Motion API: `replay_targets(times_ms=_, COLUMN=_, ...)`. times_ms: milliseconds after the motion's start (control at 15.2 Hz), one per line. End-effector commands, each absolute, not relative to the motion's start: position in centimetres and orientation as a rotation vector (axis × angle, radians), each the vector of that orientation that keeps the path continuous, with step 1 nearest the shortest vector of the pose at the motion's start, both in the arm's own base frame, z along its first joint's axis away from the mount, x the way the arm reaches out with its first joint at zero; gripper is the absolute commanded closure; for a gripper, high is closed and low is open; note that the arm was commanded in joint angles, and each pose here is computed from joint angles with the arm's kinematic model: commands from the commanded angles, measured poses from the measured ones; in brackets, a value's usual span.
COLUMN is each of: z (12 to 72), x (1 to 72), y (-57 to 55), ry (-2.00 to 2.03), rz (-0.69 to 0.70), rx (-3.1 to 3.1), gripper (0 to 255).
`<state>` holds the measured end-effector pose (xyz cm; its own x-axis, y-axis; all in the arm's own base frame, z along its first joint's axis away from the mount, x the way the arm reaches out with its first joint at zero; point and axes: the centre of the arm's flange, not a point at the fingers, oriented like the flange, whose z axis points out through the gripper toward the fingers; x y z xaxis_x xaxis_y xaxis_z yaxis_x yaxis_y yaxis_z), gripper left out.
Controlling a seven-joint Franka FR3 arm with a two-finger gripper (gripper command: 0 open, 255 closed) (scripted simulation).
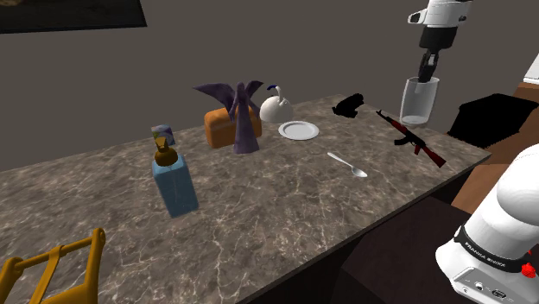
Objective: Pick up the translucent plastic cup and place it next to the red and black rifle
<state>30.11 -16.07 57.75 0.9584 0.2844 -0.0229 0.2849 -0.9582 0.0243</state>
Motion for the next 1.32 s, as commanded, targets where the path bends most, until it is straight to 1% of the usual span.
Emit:
replay_targets(times_ms=0, z=58.0, x=28.7, y=-18.5, ry=0.45, rz=-0.031, rx=3.081, gripper=255)
replay_targets(times_ms=132, z=58.1, x=27.0, y=-21.5, ry=0.45, rz=-0.031, rx=3.081, gripper=255)
replay_targets(times_ms=1254, z=49.1, x=27.0, y=-21.5, ry=0.45, rz=-0.031, rx=3.081, gripper=255)
